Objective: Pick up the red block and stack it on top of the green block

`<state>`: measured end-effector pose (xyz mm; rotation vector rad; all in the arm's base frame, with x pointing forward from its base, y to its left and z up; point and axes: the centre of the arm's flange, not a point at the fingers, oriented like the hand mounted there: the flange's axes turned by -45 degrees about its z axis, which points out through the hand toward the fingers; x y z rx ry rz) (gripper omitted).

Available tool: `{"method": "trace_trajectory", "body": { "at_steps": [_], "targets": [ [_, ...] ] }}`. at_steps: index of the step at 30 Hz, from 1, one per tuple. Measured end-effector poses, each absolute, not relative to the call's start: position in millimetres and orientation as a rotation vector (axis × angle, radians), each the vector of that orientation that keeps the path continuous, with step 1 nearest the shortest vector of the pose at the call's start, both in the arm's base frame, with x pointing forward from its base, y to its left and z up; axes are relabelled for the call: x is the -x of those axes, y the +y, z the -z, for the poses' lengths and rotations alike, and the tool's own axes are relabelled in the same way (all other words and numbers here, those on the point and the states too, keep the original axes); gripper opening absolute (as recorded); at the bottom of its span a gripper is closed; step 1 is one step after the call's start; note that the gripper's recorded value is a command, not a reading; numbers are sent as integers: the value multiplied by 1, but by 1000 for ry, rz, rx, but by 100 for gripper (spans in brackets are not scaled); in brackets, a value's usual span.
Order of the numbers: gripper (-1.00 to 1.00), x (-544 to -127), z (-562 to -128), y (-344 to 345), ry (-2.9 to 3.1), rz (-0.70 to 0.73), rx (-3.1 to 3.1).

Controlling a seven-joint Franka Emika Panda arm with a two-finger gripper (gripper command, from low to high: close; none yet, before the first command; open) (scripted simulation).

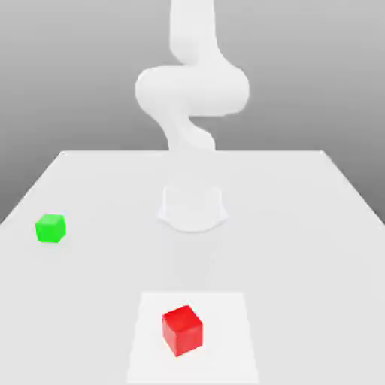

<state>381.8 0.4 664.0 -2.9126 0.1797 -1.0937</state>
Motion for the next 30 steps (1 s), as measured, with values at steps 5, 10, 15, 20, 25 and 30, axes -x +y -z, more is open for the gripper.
{"method": "trace_trajectory", "body": {
  "at_steps": [5, 10, 15, 20, 25, 30],
  "targets": [
    [0, -436, -559, -4, 512, 834, 2931],
    [0, -461, -451, -10, 835, 585, 2910],
    [0, -460, -344, -16, 1157, 337, 2851],
    [0, -435, -244, -19, 1478, 90, 2753],
    [0, -423, -176, -17, 1586, 3, 2710],
    [-100, -421, -147, -17, 1588, 1, 2709]
  ]
}}
